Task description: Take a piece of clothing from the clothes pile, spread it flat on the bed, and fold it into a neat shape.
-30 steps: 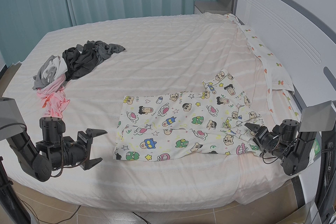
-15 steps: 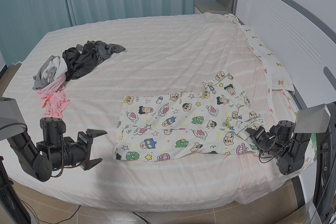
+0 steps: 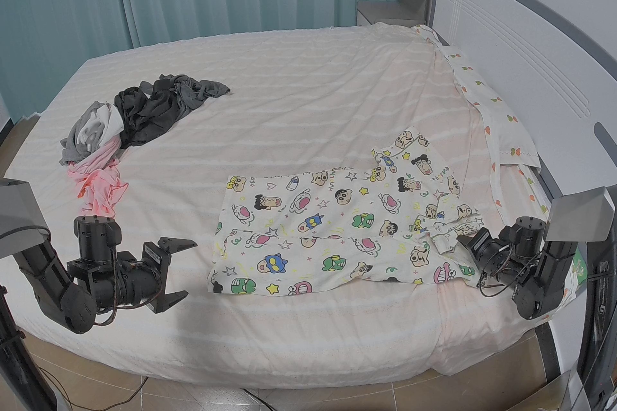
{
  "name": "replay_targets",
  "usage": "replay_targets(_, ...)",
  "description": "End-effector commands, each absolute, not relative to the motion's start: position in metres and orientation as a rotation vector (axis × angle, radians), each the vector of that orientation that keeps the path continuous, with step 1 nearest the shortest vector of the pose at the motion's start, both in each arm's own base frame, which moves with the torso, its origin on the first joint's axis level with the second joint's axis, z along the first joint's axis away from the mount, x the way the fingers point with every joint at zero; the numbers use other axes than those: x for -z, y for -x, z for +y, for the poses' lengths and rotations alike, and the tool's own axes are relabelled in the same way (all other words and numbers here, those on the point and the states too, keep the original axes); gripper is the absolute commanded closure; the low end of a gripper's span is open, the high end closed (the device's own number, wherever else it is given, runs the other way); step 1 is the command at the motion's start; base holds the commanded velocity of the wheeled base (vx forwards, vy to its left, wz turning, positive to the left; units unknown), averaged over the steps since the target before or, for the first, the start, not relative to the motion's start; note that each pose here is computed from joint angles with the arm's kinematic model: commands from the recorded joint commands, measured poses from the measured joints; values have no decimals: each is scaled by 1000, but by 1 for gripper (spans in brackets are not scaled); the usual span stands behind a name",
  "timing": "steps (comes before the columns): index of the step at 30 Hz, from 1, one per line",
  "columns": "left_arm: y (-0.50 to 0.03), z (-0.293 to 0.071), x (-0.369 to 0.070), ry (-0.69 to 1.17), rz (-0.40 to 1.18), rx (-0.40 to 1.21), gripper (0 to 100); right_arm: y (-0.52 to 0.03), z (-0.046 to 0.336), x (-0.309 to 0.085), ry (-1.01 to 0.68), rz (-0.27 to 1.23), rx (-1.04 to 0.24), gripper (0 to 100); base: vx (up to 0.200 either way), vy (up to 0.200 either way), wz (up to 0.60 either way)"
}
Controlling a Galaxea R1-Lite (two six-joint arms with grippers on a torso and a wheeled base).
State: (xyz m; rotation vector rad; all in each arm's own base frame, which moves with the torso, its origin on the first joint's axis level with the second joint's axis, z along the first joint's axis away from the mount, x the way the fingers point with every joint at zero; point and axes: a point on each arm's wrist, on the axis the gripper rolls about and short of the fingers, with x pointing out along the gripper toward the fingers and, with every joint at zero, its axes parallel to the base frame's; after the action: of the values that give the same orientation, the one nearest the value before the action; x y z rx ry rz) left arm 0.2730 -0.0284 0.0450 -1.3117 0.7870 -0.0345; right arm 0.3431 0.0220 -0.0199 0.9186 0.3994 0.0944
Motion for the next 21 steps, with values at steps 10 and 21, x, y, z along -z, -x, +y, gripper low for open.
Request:
replay_targets(10,-273,-29,-44,1312,789,33,0,-334,28,-14,-911,336,-150,100,0,0,0)
replay_targets(21,-273,-28,-44,1311,787,31,0,-333,34,-54,-902,328,-175,100,0,0,0)
